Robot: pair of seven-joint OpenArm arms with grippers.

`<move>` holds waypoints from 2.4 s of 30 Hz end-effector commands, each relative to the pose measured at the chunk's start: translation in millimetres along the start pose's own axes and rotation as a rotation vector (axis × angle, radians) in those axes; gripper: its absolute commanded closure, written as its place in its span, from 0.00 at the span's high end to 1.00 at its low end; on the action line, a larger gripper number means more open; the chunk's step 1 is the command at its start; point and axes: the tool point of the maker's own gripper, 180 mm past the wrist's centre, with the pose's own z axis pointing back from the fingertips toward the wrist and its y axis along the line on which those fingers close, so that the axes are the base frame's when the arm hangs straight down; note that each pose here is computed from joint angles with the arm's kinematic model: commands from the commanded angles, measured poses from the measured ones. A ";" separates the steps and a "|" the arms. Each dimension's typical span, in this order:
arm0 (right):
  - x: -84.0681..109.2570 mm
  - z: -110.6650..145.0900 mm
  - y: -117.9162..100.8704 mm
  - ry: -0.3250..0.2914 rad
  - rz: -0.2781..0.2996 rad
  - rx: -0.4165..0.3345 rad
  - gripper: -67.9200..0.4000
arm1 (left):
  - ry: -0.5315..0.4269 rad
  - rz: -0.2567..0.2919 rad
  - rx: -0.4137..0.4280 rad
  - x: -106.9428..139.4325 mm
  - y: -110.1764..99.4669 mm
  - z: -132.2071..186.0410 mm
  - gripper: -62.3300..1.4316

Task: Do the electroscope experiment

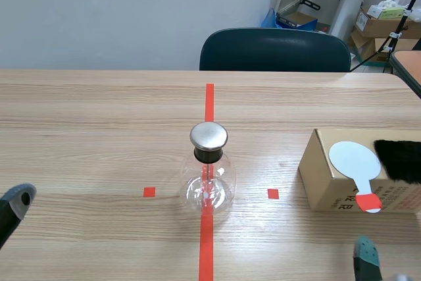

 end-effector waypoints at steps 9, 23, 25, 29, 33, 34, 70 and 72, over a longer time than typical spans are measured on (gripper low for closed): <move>46.9 -55.0 -59.4 -0.083 -0.568 0.108 1.00 | -0.135 0.053 0.257 19.7 29.4 18.0 0.73; 90.7 -107.4 -77.0 -0.132 -0.830 0.269 1.00 | -0.136 -0.241 0.347 32.3 13.7 36.9 0.73; 96.7 -108.4 -77.3 -0.157 -0.835 0.289 1.00 | -0.124 -0.264 0.357 32.8 8.4 36.4 0.73; 106.1 -104.5 -72.3 -0.196 -0.833 0.342 1.00 | -0.091 -0.262 0.375 32.6 0.0 34.7 0.73; 109.2 -102.8 -69.5 -0.206 -0.833 0.364 1.00 | -0.071 -0.238 0.382 33.7 -6.9 34.5 0.73; 109.3 -102.8 -69.7 -0.207 -0.833 0.364 1.00 | -0.067 -0.239 0.375 34.1 -10.0 34.1 0.73; 121.3 -101.3 -84.6 -0.305 -0.854 0.317 1.00 | 0.213 -0.217 0.405 26.6 7.9 -31.9 0.73; 121.3 -101.4 -84.5 -0.305 -0.854 0.317 1.00 | 0.208 -0.220 0.402 28.2 8.5 -33.0 0.73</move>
